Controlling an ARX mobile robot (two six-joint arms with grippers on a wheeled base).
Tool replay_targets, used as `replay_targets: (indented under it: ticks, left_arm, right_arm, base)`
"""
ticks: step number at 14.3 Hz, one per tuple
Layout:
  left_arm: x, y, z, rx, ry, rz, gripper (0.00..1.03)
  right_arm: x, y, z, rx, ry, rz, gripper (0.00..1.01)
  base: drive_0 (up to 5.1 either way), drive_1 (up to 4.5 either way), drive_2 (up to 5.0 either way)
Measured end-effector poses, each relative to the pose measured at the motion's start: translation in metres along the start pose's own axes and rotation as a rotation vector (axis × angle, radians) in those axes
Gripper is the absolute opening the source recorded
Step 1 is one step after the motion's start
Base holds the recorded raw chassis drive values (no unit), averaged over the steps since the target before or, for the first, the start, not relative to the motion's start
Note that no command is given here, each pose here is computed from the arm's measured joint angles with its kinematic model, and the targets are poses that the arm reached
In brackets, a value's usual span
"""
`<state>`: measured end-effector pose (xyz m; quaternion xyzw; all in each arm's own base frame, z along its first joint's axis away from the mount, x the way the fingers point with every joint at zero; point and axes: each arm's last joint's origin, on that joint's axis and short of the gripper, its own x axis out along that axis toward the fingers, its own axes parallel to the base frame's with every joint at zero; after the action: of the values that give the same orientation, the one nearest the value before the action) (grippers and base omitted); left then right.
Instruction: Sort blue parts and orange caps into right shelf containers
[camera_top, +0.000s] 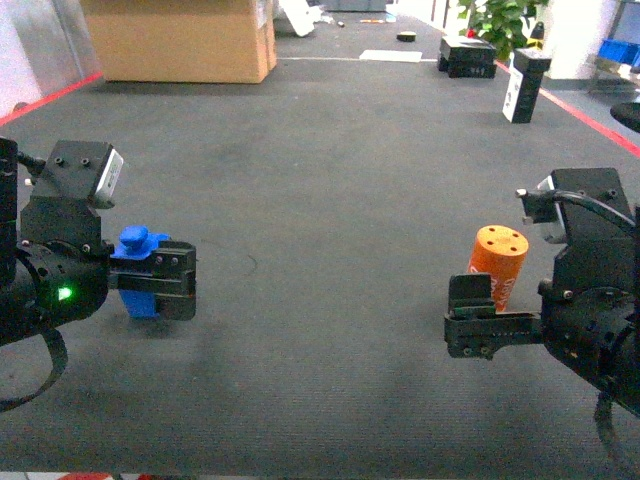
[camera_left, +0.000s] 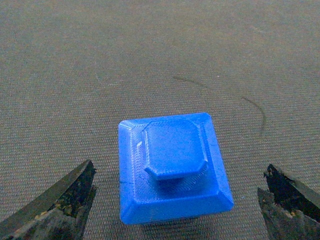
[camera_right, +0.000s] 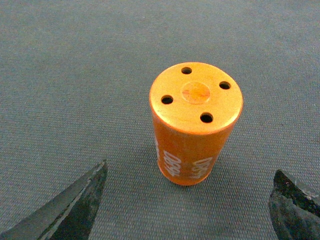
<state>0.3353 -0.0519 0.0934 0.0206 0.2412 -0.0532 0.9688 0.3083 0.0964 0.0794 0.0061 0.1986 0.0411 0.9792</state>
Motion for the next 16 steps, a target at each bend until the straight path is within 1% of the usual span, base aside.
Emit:
replay_targets:
  ticks: [2, 3, 6, 8, 10, 11, 13, 14, 15, 16]
  left_arm:
    - [0.009, -0.001, -0.003, 0.001, 0.022, 0.002, 0.98]
    - [0.015, -0.001, -0.006, -0.005, 0.035, 0.005, 0.98]
    - [0.026, -0.002, -0.014, -0.011, 0.057, 0.009, 0.98]
    - [0.031, -0.004, -0.013, -0.012, 0.046, 0.012, 0.98]
    - [0.036, -0.005, -0.012, -0.011, 0.039, 0.018, 0.98]
    - [0.037, -0.006, -0.011, -0.004, 0.036, 0.025, 0.98]
    - [0.04, -0.006, -0.011, 0.001, 0.036, 0.052, 0.98]
    - [0.041, -0.006, -0.012, 0.005, 0.04, 0.063, 0.98]
    - [0.042, -0.006, -0.012, 0.017, 0.035, 0.072, 0.98]
    - [0.044, -0.005, -0.013, 0.019, 0.025, 0.085, 0.91]
  right_arm:
    - [0.013, 0.002, -0.001, 0.009, 0.014, -0.015, 0.98]
    - [0.018, 0.003, -0.002, 0.014, 0.027, -0.019, 0.98]
    - [0.029, 0.005, -0.003, 0.041, 0.022, -0.027, 0.98]
    - [0.034, 0.005, -0.004, 0.059, 0.018, -0.04, 0.98]
    - [0.037, 0.005, -0.003, 0.067, -0.012, -0.062, 0.98]
    - [0.039, 0.005, -0.004, 0.069, -0.025, -0.077, 0.98]
    - [0.039, 0.004, -0.003, 0.065, -0.043, -0.093, 0.97]
    - [0.04, 0.004, -0.003, 0.057, -0.042, -0.1, 0.89]
    - [0.041, 0.004, -0.003, 0.043, -0.031, -0.1, 0.78]
    - [0.041, 0.004, -0.003, 0.04, -0.033, -0.1, 0.67]
  base:
    - [0.0, 0.0, 0.0]
    - [0.0, 0.0, 0.0]
    - [0.0, 0.0, 0.0]
    - [0.0, 0.0, 0.0]
    - [0.0, 0.0, 0.0]
    - [0.0, 0.0, 0.0]
    - [0.0, 0.0, 0.0]
    - [0.0, 0.0, 0.0]
    - [0.0, 0.0, 0.0]
    - [0.0, 0.0, 0.0]
